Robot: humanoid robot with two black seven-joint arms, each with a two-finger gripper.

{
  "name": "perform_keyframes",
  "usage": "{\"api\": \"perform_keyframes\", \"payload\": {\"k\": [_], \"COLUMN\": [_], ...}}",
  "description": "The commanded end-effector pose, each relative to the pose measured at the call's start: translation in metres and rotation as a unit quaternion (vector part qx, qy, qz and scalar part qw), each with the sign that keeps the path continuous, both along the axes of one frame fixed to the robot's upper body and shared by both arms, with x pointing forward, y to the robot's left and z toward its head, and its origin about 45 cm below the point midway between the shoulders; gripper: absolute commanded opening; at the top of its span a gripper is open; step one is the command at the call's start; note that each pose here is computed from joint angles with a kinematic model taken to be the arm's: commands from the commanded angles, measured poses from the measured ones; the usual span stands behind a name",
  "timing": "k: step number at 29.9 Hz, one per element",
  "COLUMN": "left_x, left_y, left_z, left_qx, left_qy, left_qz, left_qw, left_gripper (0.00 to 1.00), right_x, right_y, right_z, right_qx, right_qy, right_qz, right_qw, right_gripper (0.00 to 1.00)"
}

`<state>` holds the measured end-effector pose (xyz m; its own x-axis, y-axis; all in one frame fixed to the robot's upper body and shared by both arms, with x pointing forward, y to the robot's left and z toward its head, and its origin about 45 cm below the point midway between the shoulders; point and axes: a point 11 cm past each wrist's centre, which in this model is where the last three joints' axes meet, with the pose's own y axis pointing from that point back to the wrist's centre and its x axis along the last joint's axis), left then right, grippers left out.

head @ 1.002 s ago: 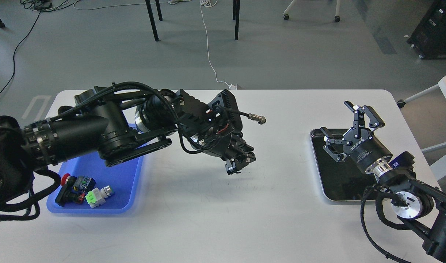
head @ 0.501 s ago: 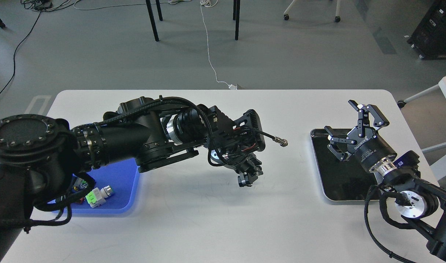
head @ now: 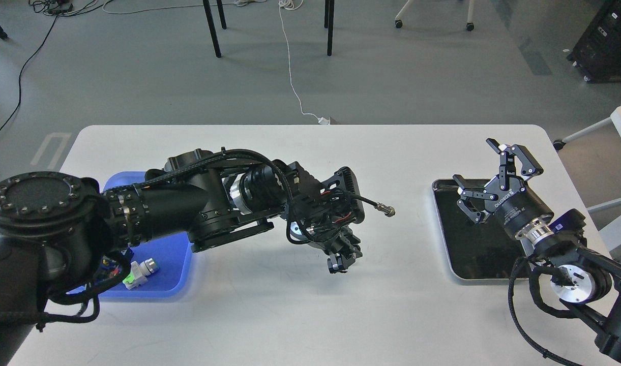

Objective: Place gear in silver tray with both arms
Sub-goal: 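Carry the gear with the left gripper toward the table center, then open the left gripper to drop the gear on the table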

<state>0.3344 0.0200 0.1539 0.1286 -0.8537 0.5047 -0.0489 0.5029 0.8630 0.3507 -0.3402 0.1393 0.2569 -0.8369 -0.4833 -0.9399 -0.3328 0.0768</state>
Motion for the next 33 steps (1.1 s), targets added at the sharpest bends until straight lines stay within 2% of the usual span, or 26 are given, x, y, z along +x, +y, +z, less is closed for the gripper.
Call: {"api": "perform_keyframes", "payload": {"k": [1, 11, 13, 15, 19, 24, 29, 33], "left_x": [-0.005, -0.007, -0.008, -0.008, -0.005, 0.009, 0.011, 0.038], "left_y": [0.009, 0.011, 0.011, 0.010, 0.008, -0.005, -0.039, -0.008], "left_z": [-0.013, -0.017, -0.018, -0.017, -0.013, 0.016, 0.068, 0.099], "left_qx": [0.025, 0.028, 0.027, 0.026, 0.021, -0.001, -0.134, -0.256], "left_qy": [0.003, 0.007, 0.009, 0.009, 0.006, -0.019, 0.049, 0.140], "left_qz": [-0.008, -0.007, -0.006, -0.006, -0.004, -0.007, 0.045, 0.161], "left_qw": [1.000, 1.000, 1.000, 1.000, 1.000, 1.000, 0.989, 0.943], "left_gripper": [0.23, 0.26, 0.33, 0.47, 0.85, 0.88, 0.98, 0.98], "right_x": [0.000, 0.000, 0.000, 0.000, 0.001, 0.002, 0.003, 0.003], "right_y": [0.000, 0.000, 0.000, -0.001, -0.001, 0.000, -0.008, -0.010], "right_z": [0.000, 0.000, 0.000, 0.000, 0.001, 0.004, 0.009, 0.011], "right_qx": [0.000, -0.001, 0.000, -0.001, -0.002, -0.003, -0.017, -0.019], "right_qy": [0.000, 0.000, 0.000, 0.000, -0.001, -0.005, -0.009, -0.011], "right_qz": [0.000, 0.000, 0.000, 0.000, 0.000, 0.004, 0.007, 0.006], "right_qw": [1.000, 1.000, 1.000, 1.000, 1.000, 1.000, 1.000, 1.000], "right_gripper": [0.99, 0.99, 0.99, 0.99, 0.99, 0.99, 0.99, 0.99]}}
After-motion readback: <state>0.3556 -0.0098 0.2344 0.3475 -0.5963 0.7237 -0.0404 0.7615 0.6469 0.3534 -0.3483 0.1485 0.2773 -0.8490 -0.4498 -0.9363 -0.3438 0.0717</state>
